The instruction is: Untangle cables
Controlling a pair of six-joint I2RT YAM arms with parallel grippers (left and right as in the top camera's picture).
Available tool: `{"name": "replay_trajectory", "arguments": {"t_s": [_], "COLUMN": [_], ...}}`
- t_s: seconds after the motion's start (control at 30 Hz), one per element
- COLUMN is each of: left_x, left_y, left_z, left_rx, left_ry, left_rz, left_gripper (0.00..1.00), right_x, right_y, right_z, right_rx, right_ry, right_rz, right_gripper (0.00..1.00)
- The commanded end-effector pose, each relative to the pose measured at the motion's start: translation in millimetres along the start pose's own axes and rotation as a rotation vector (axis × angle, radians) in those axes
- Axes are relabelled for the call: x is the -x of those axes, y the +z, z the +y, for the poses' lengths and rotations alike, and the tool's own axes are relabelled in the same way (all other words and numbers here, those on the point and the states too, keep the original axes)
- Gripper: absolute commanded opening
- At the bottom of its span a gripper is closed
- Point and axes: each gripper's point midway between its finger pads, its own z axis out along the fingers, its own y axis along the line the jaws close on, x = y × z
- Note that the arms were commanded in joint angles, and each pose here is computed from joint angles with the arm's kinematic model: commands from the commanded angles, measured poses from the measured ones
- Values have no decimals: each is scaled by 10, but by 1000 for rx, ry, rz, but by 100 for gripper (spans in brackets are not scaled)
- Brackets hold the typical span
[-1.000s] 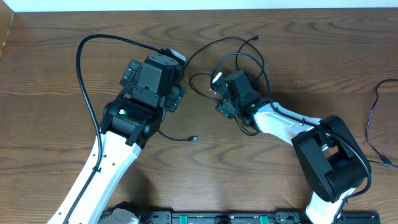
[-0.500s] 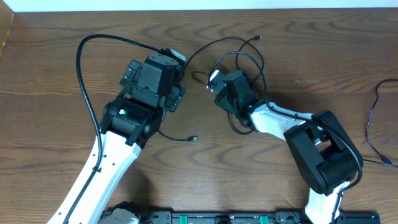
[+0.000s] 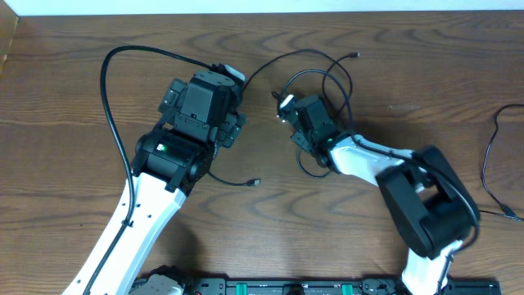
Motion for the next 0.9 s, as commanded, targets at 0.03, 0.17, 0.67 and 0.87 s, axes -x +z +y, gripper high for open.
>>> {"name": "replay_trajectory", "arguments": {"t_s": [0.03,0.17,0.67,0.87], "left_x": [45,46,44,43], "left_y": [-37,-37,-37,-37], "left_z": [41,41,41,41], "left_rx": [8,8,8,7], "left_ry": [-14,-14,-14,-14], "left_rz": [-14,-15,-14,-14], "left_gripper": [98,98,98,98], "right_x": [284,427,-875,-1722], "right_y": [-670,-1444,-4235,-4760], "right_z": [-571,-1165,-3045,-3319], "right_rx": [-195,-418,-1328,-1611], "right_ry": [80,207,796,986], "right_rz": [-51,-122,-203,-96], "right_gripper": [1,1,1,1]}}
